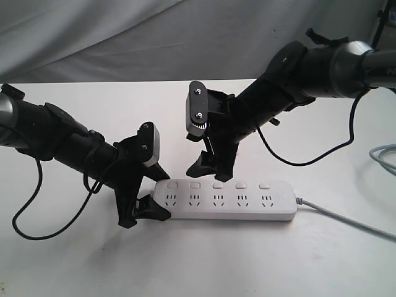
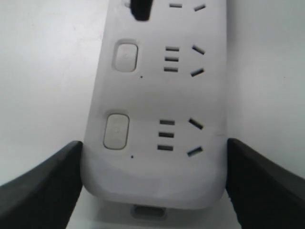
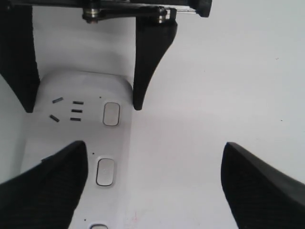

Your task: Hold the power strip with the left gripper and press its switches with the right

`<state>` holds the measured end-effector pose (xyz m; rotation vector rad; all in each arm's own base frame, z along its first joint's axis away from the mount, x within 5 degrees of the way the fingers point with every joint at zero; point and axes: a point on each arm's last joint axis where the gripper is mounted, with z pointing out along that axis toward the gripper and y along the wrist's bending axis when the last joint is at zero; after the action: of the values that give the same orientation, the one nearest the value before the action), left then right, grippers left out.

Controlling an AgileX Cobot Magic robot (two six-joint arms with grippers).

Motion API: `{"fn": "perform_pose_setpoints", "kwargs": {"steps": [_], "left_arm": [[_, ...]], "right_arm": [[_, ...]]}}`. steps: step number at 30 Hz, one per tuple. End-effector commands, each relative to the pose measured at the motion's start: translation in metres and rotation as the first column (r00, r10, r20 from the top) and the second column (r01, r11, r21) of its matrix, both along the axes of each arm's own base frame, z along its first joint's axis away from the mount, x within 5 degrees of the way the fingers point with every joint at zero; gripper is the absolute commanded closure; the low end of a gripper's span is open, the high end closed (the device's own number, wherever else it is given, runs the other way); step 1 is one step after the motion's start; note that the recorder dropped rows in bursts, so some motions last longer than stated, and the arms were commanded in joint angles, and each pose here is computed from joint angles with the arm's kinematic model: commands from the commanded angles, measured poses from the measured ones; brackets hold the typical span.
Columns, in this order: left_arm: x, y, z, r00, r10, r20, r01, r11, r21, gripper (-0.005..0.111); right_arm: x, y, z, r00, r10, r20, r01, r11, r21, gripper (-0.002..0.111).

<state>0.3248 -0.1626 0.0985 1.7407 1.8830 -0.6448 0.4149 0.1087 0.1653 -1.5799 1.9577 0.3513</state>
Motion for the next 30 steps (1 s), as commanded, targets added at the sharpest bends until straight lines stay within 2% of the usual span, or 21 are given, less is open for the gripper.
{"fn": "perform_pose_setpoints", "kwargs": {"steps": [1, 7, 17, 30], "left_arm": [[0.001, -0.001, -0.001, 1.0, -0.01, 0.014, 0.01, 1.0, 0.011, 0.107], [0.001, -0.001, -0.001, 1.0, -0.01, 0.014, 0.01, 1.0, 0.011, 0.107], [0.001, -0.001, -0.001, 1.0, -0.01, 0.014, 0.01, 1.0, 0.011, 0.107], [0.001, -0.001, -0.001, 1.0, -0.01, 0.014, 0.01, 1.0, 0.011, 0.107]], "right_arm": [[-0.002, -0.001, 0.002, 1.0, -0.001, -0.007, 0.001, 1.0, 0.001, 0.037], [-0.003, -0.006, -0.001, 1.0, -0.01, -0.025, 0.009, 0.999, -0.051, 0.037], [0.0, -0.036, -0.001, 0.996, -0.066, -0.065, 0.064, 0.997, -0.034, 0.037], [0.0, -0.036, -0.004, 0.995, -0.068, -0.078, 0.066, 0.997, -0.027, 0.037]]}}
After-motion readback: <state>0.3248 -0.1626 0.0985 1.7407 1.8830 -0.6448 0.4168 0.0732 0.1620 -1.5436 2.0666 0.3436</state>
